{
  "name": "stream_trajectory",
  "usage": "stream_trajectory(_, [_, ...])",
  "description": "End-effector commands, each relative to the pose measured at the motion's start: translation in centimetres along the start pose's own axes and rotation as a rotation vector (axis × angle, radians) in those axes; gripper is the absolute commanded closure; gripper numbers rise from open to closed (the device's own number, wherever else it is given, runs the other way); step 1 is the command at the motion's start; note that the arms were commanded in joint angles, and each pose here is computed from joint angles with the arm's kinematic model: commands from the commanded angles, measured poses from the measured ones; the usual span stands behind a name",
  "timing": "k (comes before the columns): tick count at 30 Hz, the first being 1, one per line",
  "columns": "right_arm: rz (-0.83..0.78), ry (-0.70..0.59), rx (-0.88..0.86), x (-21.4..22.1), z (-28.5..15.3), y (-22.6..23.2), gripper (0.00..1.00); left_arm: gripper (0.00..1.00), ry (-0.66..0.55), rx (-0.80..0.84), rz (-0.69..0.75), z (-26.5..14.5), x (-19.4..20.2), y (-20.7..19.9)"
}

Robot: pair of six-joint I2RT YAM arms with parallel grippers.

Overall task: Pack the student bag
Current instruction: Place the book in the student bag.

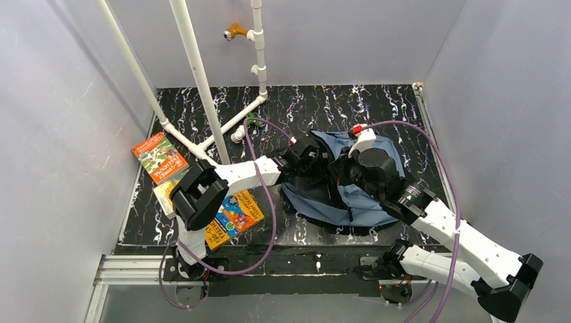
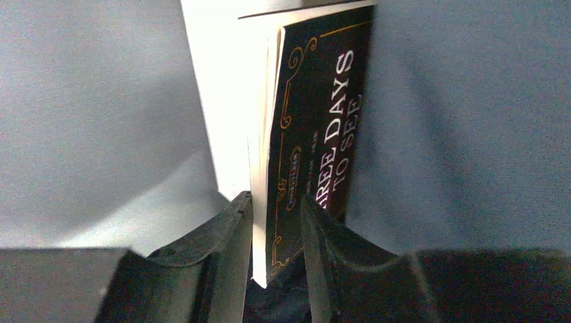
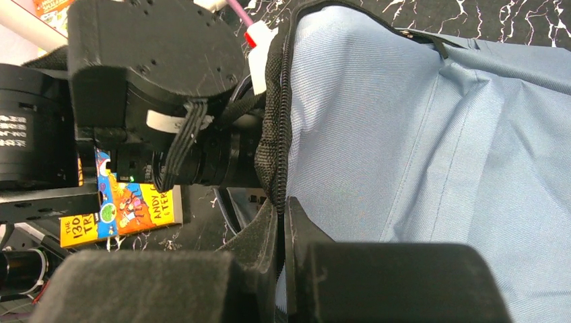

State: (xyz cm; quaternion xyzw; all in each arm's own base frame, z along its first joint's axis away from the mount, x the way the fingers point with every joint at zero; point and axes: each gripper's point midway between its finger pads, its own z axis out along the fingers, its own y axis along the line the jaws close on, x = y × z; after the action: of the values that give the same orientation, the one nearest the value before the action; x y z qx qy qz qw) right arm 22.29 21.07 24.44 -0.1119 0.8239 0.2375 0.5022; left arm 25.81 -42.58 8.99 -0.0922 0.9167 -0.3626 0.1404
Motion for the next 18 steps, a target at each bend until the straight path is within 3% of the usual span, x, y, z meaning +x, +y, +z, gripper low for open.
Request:
stream_trajectory(1, [0.025,-0.096,-0.059,-3.2,-0.5,1.6,0.99,0.71,-0.026,0.103,0.028,-1.0,-1.3,-4.4])
stream_trajectory(7, [0.026,-0.095,-0.058,-3.3,-0.5,1.6,0.99,0.73,0.017,0.126,0.007,-0.4,-0.6,-4.7])
stream_trajectory(15, [-0.012,-0.099,-0.018,-3.8,-1.2,0.8,0.99,0.45,-0.016,0.032,-0.007,-5.1,-0.1,1.8])
stream_trajectory(18, [-0.062,-0.077,0.005,-3.5,-1.2,0.3,0.96,0.37,-0.022,0.113,0.078,-10.1,0.5,0.2])
